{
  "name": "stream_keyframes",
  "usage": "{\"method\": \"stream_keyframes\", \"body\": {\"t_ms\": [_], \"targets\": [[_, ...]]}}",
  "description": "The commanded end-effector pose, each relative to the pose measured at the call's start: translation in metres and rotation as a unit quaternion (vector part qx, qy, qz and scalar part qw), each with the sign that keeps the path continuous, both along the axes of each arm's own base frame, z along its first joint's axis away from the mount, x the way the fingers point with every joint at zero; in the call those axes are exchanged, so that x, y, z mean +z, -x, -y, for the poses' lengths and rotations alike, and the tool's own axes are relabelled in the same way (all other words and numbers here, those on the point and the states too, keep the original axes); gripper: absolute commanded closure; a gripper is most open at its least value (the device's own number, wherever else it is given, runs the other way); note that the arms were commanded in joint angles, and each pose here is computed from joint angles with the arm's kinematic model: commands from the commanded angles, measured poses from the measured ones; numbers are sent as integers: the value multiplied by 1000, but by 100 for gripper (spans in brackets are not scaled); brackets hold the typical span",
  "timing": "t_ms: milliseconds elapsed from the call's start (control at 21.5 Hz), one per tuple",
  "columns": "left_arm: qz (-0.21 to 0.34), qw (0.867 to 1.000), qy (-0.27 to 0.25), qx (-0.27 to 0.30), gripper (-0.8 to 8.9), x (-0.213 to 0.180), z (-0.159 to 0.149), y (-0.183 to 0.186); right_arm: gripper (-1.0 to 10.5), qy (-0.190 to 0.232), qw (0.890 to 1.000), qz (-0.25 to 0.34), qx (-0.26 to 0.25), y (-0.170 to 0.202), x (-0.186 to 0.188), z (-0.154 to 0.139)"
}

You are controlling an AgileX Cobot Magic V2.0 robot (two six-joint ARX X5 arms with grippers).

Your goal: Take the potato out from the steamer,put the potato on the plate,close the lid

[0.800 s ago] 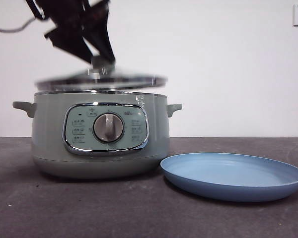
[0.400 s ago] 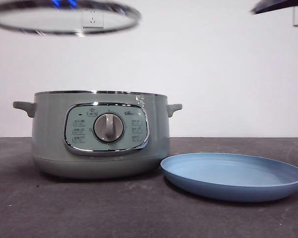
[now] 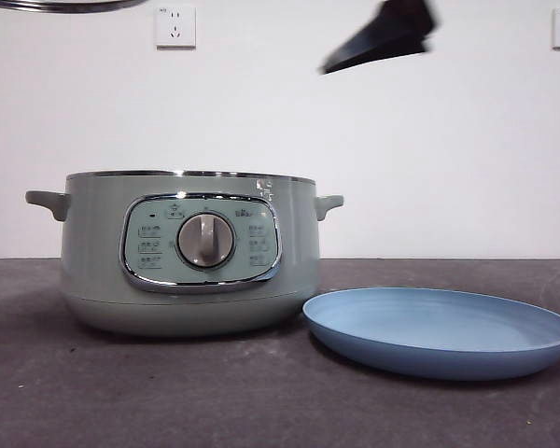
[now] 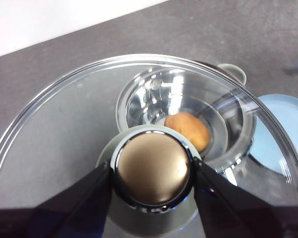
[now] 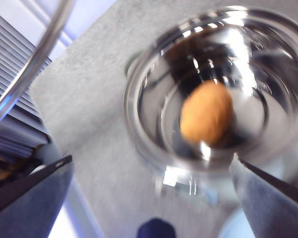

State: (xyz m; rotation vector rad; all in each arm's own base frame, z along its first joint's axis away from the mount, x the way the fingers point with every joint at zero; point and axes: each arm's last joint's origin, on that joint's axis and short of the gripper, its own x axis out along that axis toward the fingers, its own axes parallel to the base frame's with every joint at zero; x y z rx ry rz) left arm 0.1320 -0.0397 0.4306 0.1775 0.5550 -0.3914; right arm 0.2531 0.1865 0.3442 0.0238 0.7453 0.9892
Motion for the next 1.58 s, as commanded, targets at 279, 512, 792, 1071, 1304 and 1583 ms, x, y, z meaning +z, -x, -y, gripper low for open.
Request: {"method": "stream_keyframes", "body": {"t_ms": [279, 512, 792, 1071, 1304, 1583], "targets": [[52, 998, 19, 21, 822, 11, -17, 55, 319, 114, 993, 20, 6, -59, -31, -98], [47, 998, 15, 26, 822, 10, -19, 64, 320, 178, 984, 13, -5, -76, -78, -120], [44, 999, 14, 26, 822, 9, -20, 64, 321, 208, 978, -1, -1, -82, -110, -131], [42, 999, 13, 26, 822, 9, -20, 64, 852, 215, 977, -11, 1, -84, -120, -133], [42, 999, 14, 24, 822, 9, -19, 64, 958, 197, 980, 11, -4, -79, -96, -128], [49, 998, 15, 23, 822, 10, -19, 63, 959, 160, 985, 66, -25, -37, 3, -85]]}}
